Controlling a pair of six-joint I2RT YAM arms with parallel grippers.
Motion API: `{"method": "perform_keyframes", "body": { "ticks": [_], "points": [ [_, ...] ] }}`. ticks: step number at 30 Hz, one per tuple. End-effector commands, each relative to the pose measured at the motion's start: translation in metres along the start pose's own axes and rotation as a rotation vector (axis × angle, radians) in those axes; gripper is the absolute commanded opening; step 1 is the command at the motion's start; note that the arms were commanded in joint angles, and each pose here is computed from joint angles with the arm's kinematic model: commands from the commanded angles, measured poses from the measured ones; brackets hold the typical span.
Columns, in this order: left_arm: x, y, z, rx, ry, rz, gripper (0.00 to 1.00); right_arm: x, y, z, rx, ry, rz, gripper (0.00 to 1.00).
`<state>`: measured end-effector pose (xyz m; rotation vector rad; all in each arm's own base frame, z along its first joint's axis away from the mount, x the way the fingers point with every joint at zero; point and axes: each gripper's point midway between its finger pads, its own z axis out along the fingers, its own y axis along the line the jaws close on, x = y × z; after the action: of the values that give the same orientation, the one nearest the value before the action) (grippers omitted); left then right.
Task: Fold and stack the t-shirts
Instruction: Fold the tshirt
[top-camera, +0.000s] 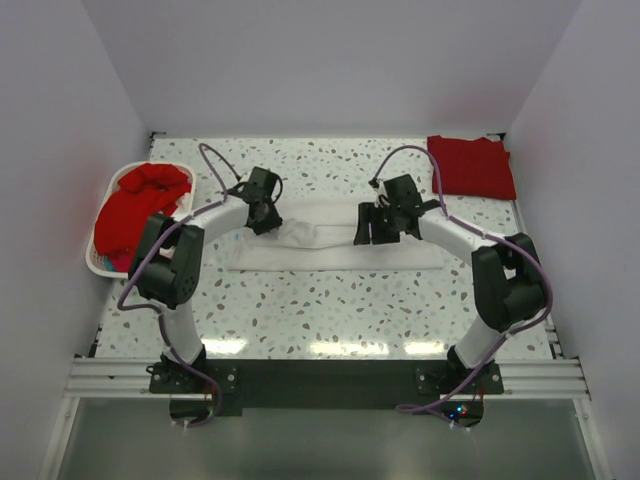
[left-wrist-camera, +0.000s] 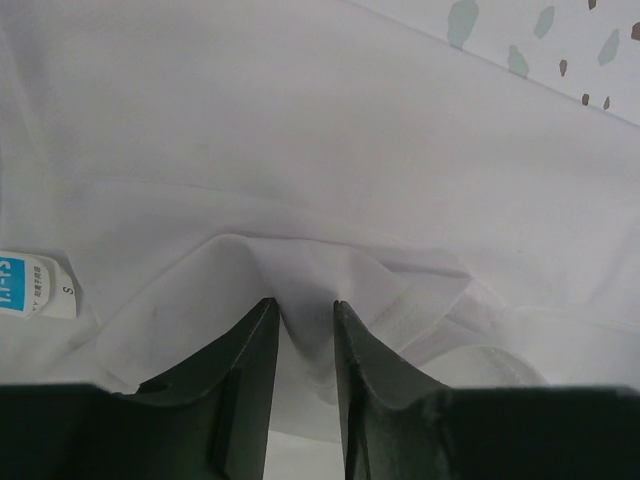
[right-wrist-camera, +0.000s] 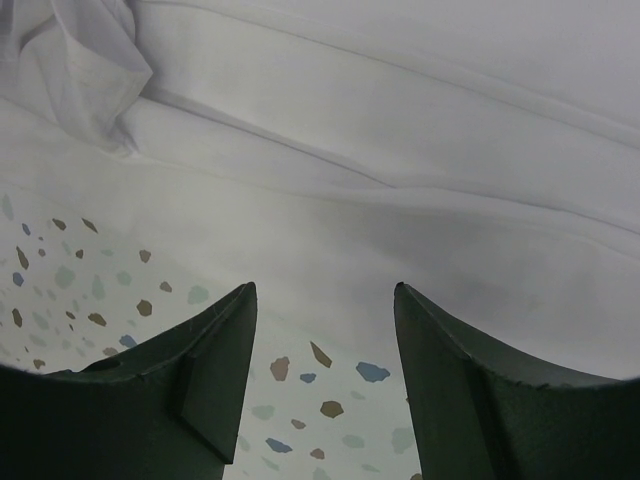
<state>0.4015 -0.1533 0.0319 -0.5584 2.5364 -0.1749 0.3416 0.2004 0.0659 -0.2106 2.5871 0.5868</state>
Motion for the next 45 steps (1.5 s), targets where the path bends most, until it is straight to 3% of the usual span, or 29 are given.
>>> {"method": "perform_keyframes", "body": {
  "ticks": [1,12,22,28,35,45],
  "points": [
    [-0.015,-0.014,-0.005,0.032,-0.019,-0.025,0.32,-0.020,0.015,0.002,-0.039,-0.057,-0.042,0.61],
    [-0.036,-0.017,-0.004,0.009,-0.042,-0.022,0.08,-0.033,0.038,0.024,-0.135,-0.078,-0.064,0.60],
    [-0.055,-0.013,-0.010,0.025,-0.063,-0.059,0.08,-0.055,0.083,0.046,-0.299,-0.111,-0.044,0.52],
    [-0.050,-0.013,-0.010,0.040,-0.052,-0.071,0.08,-0.068,0.098,0.065,-0.359,-0.123,0.085,0.52],
    [-0.047,-0.012,-0.010,0.047,-0.049,-0.077,0.08,-0.061,0.116,0.086,-0.417,-0.060,0.225,0.48],
    [-0.049,-0.010,-0.016,0.049,-0.063,-0.072,0.08,-0.055,0.132,0.098,-0.489,-0.025,0.285,0.42]
  ]
}}
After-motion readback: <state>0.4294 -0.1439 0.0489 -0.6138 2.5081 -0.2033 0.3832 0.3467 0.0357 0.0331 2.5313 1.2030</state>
